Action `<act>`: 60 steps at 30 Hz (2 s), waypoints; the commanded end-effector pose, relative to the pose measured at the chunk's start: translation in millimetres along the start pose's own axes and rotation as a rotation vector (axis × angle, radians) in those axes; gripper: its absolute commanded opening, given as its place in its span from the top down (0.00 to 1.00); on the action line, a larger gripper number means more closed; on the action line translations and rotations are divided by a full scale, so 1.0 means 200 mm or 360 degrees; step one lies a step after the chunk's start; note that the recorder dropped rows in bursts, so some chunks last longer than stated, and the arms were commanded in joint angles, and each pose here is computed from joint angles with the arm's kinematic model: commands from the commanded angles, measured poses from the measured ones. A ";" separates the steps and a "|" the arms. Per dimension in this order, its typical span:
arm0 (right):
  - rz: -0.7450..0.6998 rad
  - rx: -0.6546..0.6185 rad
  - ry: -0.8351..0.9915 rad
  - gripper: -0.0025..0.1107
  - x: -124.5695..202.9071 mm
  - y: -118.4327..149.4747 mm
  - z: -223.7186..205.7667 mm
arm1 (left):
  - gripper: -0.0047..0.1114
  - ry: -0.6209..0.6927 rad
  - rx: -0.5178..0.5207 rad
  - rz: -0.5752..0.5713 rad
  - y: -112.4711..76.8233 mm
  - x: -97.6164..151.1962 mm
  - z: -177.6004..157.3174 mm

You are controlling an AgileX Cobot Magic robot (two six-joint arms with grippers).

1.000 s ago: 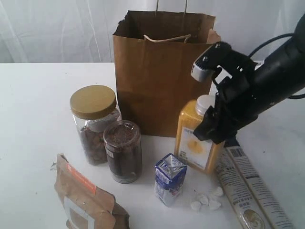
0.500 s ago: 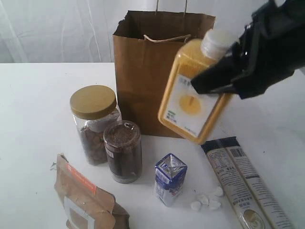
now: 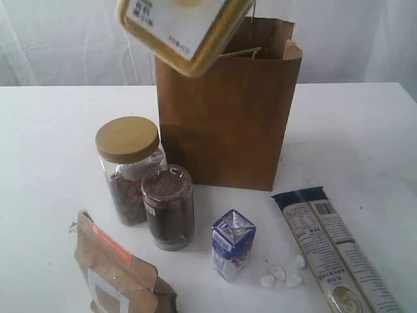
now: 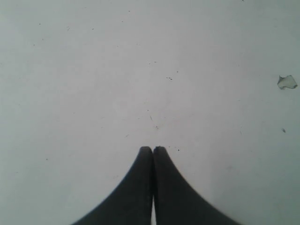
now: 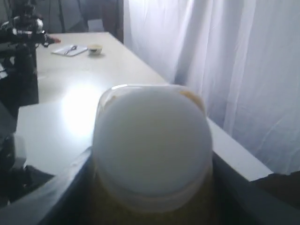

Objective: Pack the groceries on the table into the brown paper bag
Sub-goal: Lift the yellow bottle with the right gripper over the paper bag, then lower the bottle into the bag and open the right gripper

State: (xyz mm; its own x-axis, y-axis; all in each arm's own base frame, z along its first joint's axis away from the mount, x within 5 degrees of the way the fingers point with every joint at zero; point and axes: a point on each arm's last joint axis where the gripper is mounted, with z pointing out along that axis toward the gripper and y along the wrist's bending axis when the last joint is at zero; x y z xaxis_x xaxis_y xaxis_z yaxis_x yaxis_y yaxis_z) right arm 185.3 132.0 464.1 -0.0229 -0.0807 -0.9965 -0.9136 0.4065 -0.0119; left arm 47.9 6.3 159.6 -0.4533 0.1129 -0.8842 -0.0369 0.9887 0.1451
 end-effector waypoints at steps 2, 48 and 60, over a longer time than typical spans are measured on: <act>0.0299 0.0200 -0.0318 0.72 -0.06 -0.16 0.08 | 0.96 0.0056 0.0013 0.0000 0.00 0.02 0.00; 0.0564 0.1067 0.0046 0.72 0.55 -0.80 0.43 | 0.96 0.0056 0.0013 0.0000 0.00 0.02 0.00; 0.0592 0.1091 0.0102 0.55 0.62 -0.84 0.46 | 0.96 0.0056 0.0013 0.0000 0.00 0.02 0.00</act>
State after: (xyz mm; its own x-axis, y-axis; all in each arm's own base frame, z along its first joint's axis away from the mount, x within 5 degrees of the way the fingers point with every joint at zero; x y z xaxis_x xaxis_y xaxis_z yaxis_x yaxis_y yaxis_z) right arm 375.4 137.8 325.0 -0.3425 0.1133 -0.9327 -0.3741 0.8942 0.2460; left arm 47.9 6.3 159.6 -0.4533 0.1129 -0.8842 -0.0369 0.9887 0.1451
